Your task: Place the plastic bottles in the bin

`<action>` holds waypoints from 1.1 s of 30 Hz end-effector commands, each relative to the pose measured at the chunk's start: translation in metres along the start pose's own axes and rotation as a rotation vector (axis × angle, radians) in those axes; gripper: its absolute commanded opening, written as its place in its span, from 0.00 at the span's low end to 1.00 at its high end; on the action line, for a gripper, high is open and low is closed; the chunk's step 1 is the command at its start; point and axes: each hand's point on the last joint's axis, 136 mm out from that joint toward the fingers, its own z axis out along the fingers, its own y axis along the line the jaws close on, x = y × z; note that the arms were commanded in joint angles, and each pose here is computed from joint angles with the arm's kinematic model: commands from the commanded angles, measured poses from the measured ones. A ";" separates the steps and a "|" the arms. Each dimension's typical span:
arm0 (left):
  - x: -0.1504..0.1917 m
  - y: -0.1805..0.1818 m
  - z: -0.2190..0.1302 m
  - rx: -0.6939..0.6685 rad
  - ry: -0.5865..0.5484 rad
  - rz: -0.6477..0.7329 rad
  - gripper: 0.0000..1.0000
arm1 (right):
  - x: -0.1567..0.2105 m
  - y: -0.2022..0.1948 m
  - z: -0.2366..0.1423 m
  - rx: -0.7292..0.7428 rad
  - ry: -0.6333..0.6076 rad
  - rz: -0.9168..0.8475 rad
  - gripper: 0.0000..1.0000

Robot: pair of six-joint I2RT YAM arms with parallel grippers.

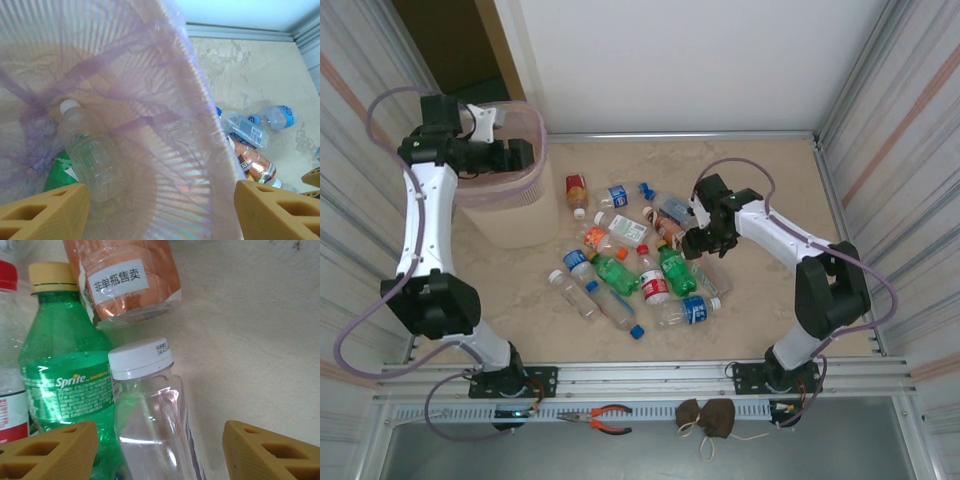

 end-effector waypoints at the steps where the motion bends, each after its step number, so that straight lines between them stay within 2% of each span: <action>1: -0.011 -0.007 -0.022 0.013 -0.075 0.001 0.77 | 0.002 0.005 0.013 -0.021 0.033 -0.034 0.65; 14: -0.027 -0.035 -0.057 0.089 -0.190 0.015 0.77 | 0.006 -0.007 0.041 0.032 0.121 -0.020 0.59; 26: -0.025 -0.064 -0.076 0.165 -0.234 0.055 0.77 | 0.012 -0.076 0.027 0.069 0.087 0.267 0.51; 33: -0.013 -0.070 -0.071 0.189 -0.215 0.048 0.77 | 0.004 -0.094 0.028 0.078 0.092 0.306 0.58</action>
